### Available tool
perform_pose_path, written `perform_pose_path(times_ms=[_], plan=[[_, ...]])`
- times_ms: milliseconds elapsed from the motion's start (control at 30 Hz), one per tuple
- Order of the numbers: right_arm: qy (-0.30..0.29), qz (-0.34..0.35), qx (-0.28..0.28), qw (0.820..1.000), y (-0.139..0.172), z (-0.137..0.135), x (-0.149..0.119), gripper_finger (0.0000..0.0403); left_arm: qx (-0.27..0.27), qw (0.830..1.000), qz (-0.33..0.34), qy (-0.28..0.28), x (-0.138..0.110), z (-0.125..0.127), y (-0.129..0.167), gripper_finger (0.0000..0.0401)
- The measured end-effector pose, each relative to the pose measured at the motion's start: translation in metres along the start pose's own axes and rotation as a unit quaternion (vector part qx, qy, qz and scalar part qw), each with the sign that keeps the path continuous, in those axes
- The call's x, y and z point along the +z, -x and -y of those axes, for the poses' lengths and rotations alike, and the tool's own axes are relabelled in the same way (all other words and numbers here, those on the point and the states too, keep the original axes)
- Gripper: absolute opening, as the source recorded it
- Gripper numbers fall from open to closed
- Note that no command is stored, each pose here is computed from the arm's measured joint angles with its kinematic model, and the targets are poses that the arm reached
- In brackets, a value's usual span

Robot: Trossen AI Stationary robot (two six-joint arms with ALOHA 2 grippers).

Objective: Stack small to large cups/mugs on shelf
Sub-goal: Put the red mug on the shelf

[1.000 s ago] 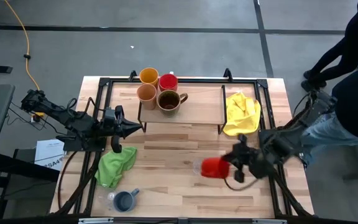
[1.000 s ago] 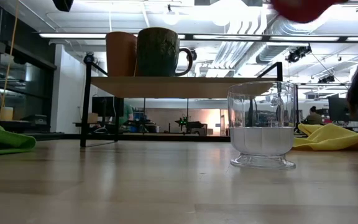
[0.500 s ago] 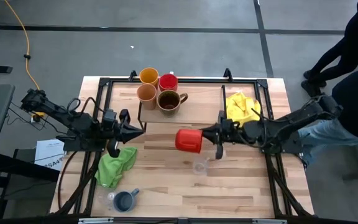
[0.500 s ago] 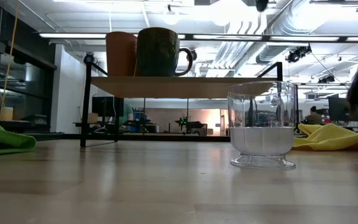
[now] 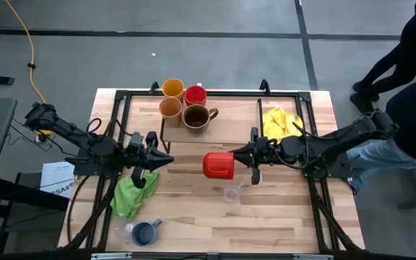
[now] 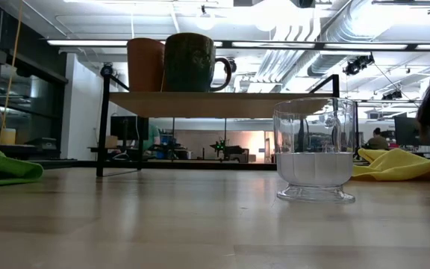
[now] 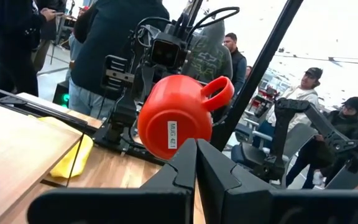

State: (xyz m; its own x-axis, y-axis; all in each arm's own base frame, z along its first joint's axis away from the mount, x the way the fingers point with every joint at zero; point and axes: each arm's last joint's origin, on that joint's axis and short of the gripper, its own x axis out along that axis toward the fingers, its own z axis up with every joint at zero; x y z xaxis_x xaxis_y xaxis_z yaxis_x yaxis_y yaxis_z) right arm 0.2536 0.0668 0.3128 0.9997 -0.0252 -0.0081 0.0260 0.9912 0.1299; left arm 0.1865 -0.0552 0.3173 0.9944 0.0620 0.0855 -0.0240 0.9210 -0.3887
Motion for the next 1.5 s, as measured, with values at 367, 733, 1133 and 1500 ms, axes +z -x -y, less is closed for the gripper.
perform_pose_path(times_ms=[367, 733, 1133, 1500], plan=[[0.0, 0.0, 0.0, 1.0, 0.0, 0.0, 0.0, 0.0, 0.001, 1.0, -0.001, -0.001, 0.0, 0.0, 0.0, 0.0], [-0.001, 0.004, -0.009, 1.0, 0.009, 0.003, 0.008, 0.0, 0.002, 1.0, -0.001, -0.001, 0.0, 0.0, 0.0, 0.0], [0.011, -0.064, -0.263, 0.963, 0.039, 0.061, 0.06, 0.0, 0.014, 1.0, 0.004, 0.0, 0.0, -0.001, 0.0, 0.0], [-0.04, -0.318, -0.362, 0.875, 0.021, 0.154, 0.108, 0.0, 0.015, 1.0, 0.003, -0.001, 0.0, -0.001, 0.0, 0.0]])
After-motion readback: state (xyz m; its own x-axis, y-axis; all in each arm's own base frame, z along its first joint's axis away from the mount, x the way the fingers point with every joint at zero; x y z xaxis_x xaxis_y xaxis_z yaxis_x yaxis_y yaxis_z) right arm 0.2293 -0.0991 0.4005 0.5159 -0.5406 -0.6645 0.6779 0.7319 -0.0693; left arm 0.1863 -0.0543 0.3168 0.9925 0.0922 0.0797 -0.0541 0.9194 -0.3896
